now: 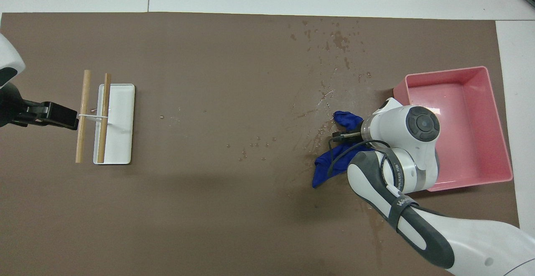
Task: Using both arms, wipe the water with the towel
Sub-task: 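Continue wiping the table with the cloth using the right gripper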
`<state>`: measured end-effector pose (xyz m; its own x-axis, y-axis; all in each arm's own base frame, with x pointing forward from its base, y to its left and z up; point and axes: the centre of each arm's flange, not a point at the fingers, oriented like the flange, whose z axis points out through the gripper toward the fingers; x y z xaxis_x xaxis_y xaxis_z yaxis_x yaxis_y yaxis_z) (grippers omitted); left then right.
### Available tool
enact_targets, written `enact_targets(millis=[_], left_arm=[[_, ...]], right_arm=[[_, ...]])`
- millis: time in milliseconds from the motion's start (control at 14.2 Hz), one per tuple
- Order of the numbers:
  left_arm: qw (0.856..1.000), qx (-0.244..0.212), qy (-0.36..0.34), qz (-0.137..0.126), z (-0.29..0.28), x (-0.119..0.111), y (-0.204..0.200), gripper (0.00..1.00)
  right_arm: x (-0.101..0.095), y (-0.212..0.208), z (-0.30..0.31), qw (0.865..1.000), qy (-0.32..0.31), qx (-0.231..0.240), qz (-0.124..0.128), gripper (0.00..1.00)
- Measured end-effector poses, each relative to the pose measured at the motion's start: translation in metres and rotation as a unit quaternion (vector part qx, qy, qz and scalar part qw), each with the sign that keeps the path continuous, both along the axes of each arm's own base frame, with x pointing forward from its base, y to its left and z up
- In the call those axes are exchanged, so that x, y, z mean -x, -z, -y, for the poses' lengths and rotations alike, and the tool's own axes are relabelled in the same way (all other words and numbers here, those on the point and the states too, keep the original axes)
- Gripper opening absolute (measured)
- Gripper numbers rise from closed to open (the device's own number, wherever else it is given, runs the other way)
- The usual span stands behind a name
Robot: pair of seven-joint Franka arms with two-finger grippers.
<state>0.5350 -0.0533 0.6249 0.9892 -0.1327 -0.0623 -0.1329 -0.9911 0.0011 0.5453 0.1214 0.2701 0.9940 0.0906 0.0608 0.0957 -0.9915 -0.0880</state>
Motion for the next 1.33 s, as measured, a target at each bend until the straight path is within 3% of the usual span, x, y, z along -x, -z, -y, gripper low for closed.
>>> enact_targets(millis=[211, 421, 772, 1053, 1333], left_arm=[[1.000, 0.000, 0.000, 0.000, 0.000, 0.000, 0.000, 1.00], [1.000, 0.000, 0.000, 0.000, 0.000, 0.000, 0.000, 1.00], [1.000, 0.000, 0.000, 0.000, 0.000, 0.000, 0.000, 1.00], [1.000, 0.000, 0.000, 0.000, 0.000, 0.000, 0.000, 1.00], [1.000, 0.000, 0.000, 0.000, 0.000, 0.000, 0.000, 1.00]], right_arm=[[0.003, 0.007, -0.017, 1.000, -0.011, 0.003, -0.004, 0.01], [0.013, 0.008, -0.062, 0.999, 0.033, -0.005, -0.005, 0.01], [0.035, 0.004, -0.144, 0.986, 0.129, -0.100, -0.037, 0.01], [0.026, 0.003, -0.146, 0.981, 0.144, -0.123, -0.041, 0.01], [0.003, 0.006, -0.104, 0.989, 0.084, -0.122, -0.012, 0.01]])
